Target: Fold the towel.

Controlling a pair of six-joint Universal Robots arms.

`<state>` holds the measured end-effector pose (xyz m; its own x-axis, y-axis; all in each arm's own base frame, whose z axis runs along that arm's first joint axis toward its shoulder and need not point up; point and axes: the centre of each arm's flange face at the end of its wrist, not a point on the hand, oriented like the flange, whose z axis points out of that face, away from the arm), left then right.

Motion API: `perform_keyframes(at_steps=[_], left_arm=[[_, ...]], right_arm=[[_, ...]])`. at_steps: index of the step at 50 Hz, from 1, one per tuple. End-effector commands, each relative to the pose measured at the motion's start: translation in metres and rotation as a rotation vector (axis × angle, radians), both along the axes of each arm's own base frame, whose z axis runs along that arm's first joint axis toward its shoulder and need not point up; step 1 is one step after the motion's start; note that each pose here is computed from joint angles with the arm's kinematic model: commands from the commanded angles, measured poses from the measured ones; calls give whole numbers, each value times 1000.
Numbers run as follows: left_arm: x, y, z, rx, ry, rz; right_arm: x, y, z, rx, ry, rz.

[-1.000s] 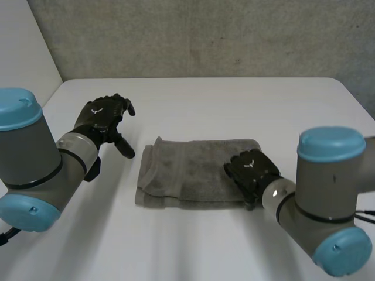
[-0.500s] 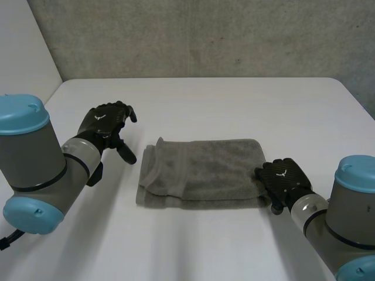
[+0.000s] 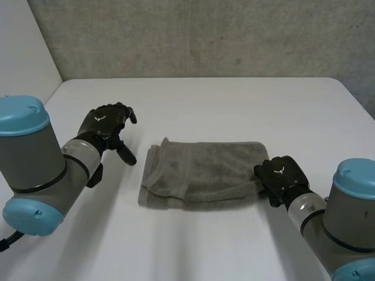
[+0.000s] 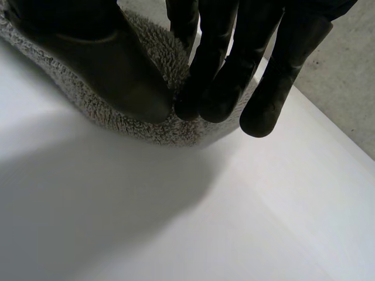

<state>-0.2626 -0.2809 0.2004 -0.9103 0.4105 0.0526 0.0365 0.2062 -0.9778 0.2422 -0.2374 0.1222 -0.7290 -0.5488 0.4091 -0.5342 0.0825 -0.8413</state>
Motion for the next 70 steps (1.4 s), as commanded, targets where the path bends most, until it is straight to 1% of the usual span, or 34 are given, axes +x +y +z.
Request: perform_keyframes(at_steps=[1,5,7,8,10,11,13,14,15,16,18,19,21,24,28,30,32,33,34,35,37,38,40,41,42,43,44,46,49,51,56,66,68,70], left_arm=[[0,-2,9,-23,10,1],[-2,-4,23,-63,28,1],[-2,-5,30,-83,36,1],[-2,-6,36,-100,44,1],[-3,-7,41,-114,49,1],[-3,-8,45,-125,55,3],[-3,-9,49,-137,65,5],[-3,-9,49,-137,65,5],[-3,-10,51,-139,76,6],[-3,-12,54,-140,91,11],[-1,-14,54,-136,108,19],[0,-15,56,-135,126,24],[0,-17,58,-133,141,27],[-1,-18,56,-118,162,29],[-2,-18,53,-111,159,26],[-3,-18,49,-101,155,25],[-3,-19,45,-91,151,26],[-3,-19,45,-91,151,26],[-4,-19,42,-82,149,25],[-6,-19,37,-70,146,20],[-7,-19,33,-57,143,16],[-8,-18,28,-43,137,14],[-9,-16,23,-29,133,9],[-13,-13,20,-20,130,-3],[-13,-13,20,-20,130,-3],[-19,-6,17,-7,125,-25],[-19,-6,16,-7,125,-25],[-30,9,10,22,106,-69],[-35,19,6,39,90,-93],[-36,22,4,45,84,-96],[-37,25,2,50,80,-100],[-38,20,11,22,99,-99],[-41,20,12,24,112,-110],[-43,20,10,30,112,-113]], right_arm=[[6,-17,25,-78,-3,5],[18,-19,45,-93,6,55],[54,2,67,-104,-22,186],[55,2,67,-104,-22,187],[94,28,79,-105,-49,311],[94,29,79,-105,-49,312],[126,51,80,-94,-69,404],[126,52,80,-94,-69,404],[140,65,79,-89,-81,446],[140,65,79,-89,-81,447],[165,91,69,-72,-87,518],[165,91,69,-72,-87,518],[181,106,54,-62,-75,556],[185,108,48,-57,-65,554],[186,103,39,-56,-45,494],[184,99,40,-57,-44,468],[177,94,48,-54,-65,415],[176,94,48,-54,-65,415],[170,88,58,-51,-93,376],[170,88,58,-51,-94,375],[150,74,75,-24,-156,301],[150,74,75,-24,-157,300],[128,56,83,9,-208,219],[127,56,83,9,-209,219],[118,48,83,30,-231,190],[118,48,83,30,-231,190],[112,42,81,52,-250,175],[107,36,77,82,-267,168],[101,28,71,143,-307,163],[101,25,61,205,-343,166],[102,25,53,258,-366,160],[103,27,53,246,-366,149],[102,25,52,238,-363,131],[95,18,49,211,-340,50]])
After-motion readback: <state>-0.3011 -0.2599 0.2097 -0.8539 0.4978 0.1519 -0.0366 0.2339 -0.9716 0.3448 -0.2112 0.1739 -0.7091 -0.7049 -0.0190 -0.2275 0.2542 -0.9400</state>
